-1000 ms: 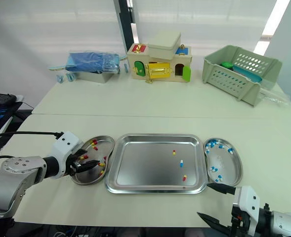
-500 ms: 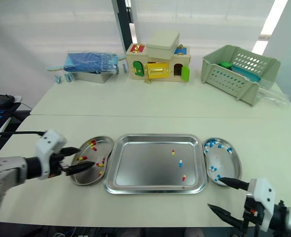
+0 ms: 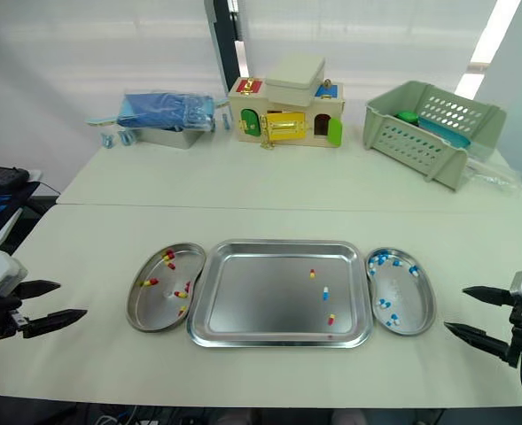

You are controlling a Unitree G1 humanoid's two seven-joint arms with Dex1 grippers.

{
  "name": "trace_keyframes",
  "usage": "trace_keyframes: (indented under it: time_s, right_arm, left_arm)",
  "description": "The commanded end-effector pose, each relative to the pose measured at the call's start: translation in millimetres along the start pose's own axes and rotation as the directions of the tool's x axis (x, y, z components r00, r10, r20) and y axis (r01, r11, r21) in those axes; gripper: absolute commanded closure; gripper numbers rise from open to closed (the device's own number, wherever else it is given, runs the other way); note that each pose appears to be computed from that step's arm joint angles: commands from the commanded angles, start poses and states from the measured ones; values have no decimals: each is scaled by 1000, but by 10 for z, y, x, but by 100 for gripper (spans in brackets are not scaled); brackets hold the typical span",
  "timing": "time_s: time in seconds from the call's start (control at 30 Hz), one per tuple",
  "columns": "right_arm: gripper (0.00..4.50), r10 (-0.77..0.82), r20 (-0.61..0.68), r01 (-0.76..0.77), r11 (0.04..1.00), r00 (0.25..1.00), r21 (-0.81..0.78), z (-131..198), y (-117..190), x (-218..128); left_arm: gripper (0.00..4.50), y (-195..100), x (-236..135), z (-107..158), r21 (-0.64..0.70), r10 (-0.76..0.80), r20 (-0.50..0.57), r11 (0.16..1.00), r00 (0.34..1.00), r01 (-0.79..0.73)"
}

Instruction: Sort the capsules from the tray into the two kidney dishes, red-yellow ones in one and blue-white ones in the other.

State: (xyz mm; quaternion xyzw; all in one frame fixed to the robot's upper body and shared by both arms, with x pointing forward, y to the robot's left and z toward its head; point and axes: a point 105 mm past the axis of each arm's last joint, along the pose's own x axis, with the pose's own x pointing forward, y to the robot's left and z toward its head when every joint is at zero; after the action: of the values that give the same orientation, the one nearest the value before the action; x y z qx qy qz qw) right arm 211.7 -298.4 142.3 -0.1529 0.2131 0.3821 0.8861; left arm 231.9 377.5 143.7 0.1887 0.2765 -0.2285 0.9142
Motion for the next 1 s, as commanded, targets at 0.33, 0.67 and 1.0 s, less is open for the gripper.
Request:
trace_keyframes:
  time_s: [0.33, 0.67, 1.0]
  right_arm:
    - [0, -13, -33, 13, 1000, 999, -20, -37, -243, 15]
    - [0, -38, -23, 37, 999, 999, -35, -2, -313, -14]
    - [0, -57, -32, 56, 998, 998, -38, 62, -483, -45]
  left_arm:
    - [5, -26, -208, -71, -5, 71, 22, 998, 997, -70]
    - [5, -140, -189, -8, 43, 39, 66, 998, 997, -42]
    - [5, -1433, 25, 322, 189, -329, 386, 943, 862, 276]
